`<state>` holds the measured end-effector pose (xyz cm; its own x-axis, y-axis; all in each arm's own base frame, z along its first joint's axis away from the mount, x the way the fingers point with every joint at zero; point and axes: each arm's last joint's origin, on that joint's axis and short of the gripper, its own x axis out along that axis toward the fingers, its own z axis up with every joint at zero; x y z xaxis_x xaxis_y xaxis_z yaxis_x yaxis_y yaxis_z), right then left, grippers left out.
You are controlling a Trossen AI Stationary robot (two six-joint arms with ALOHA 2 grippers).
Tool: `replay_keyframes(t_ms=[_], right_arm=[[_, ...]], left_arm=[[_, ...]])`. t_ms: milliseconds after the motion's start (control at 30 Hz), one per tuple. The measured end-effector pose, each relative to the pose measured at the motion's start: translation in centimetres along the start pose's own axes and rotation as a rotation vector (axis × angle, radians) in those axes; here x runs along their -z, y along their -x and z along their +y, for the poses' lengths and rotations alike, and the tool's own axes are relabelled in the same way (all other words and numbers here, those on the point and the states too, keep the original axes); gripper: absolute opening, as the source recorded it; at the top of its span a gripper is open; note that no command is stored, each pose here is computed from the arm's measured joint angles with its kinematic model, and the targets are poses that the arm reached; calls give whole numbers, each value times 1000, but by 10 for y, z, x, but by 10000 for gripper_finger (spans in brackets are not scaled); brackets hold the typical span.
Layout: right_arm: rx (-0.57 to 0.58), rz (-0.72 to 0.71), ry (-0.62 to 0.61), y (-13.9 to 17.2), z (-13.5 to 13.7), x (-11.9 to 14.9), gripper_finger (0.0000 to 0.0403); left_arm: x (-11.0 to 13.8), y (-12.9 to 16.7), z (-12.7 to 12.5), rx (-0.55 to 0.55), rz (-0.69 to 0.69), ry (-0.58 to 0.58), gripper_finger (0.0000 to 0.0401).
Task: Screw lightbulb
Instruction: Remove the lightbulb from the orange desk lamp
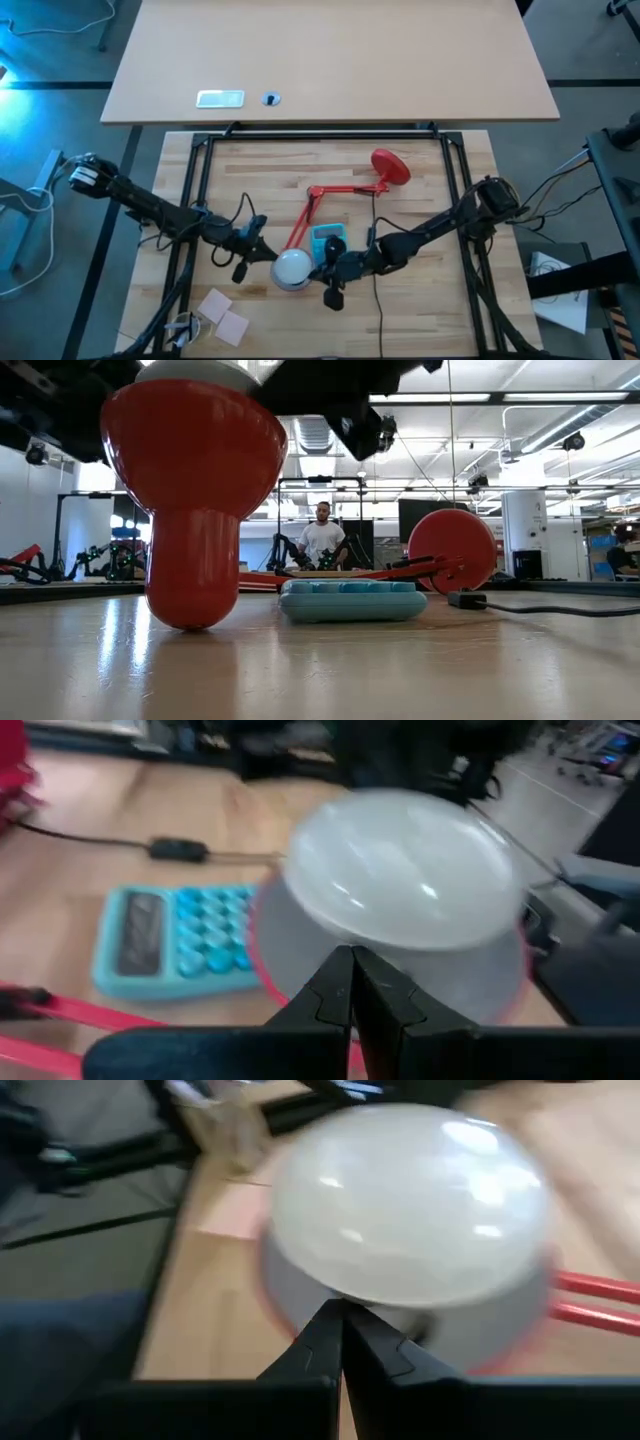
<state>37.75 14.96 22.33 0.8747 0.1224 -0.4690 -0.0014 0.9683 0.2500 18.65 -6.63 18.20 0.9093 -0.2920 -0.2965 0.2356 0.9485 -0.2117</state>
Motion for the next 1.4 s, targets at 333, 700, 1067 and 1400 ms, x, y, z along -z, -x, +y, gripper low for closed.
replay_keyframes(t_ms=[333,700,1067,1400], right_arm=[[130,62,-59,12,-4,3,0],[-25,-11,-4,12,19,2,0],[4,8,34,9,12,3,0],[189,94,90,25,0,5,0]], left_arm=[[0,14,-20,79,15,31,0],[-5,12,-5,-196,-67,-15,0],[-16,-25,-12,-203,28,-23,0],[-34,-15,-36,-129,171,25,0]])
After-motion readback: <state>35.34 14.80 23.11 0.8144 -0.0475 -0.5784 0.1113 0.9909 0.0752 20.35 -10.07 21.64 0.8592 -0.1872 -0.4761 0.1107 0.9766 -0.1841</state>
